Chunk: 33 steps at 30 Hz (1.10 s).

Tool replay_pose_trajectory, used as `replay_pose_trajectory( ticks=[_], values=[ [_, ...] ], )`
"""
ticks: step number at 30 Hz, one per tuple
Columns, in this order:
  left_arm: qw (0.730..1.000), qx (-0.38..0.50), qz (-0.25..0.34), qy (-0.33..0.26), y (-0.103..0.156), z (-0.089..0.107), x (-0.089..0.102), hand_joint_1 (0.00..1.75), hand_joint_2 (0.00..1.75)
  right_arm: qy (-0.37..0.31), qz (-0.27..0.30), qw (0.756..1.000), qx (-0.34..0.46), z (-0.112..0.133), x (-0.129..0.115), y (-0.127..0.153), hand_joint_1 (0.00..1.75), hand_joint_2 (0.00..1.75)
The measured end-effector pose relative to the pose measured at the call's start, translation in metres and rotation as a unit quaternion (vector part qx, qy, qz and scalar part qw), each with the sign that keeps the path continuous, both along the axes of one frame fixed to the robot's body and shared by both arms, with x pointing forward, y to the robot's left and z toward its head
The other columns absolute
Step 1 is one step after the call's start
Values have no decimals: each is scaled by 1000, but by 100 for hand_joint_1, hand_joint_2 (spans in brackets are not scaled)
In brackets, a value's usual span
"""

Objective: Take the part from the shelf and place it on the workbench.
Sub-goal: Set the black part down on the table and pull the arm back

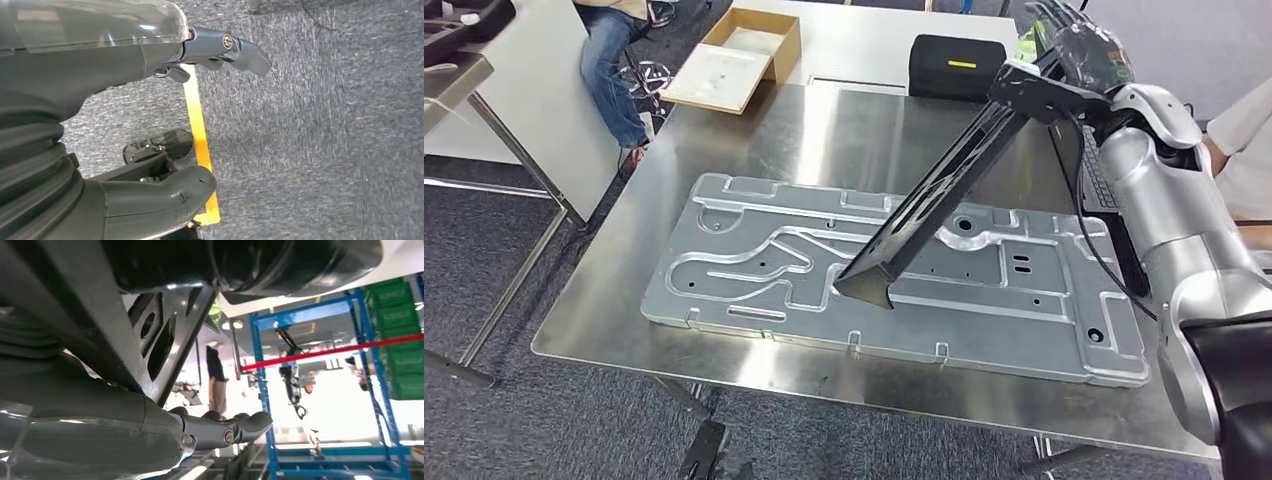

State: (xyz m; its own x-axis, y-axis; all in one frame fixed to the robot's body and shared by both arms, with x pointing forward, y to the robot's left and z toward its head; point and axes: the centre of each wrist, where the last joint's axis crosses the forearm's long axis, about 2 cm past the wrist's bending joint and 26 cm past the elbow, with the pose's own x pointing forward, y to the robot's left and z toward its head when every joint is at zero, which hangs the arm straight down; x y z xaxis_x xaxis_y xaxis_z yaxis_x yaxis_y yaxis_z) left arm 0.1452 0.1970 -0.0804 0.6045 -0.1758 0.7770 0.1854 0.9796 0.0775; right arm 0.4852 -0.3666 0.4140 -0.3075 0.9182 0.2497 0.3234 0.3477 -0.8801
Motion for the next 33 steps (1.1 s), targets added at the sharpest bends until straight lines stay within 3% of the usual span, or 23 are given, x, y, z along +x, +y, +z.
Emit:
replay_pose_trajectory(
  ticks=[12, 33],
  values=[
    [1000, -2, 2, 1, 0, -1, -2, 0, 175, 38, 6, 999, 14, 5, 4, -4, 0, 0],
    [1000, -3, 4, 0, 1, -1, -3, 0, 175, 108, 69, 981, 145, -9, 9, -11, 0, 0]
  ],
)
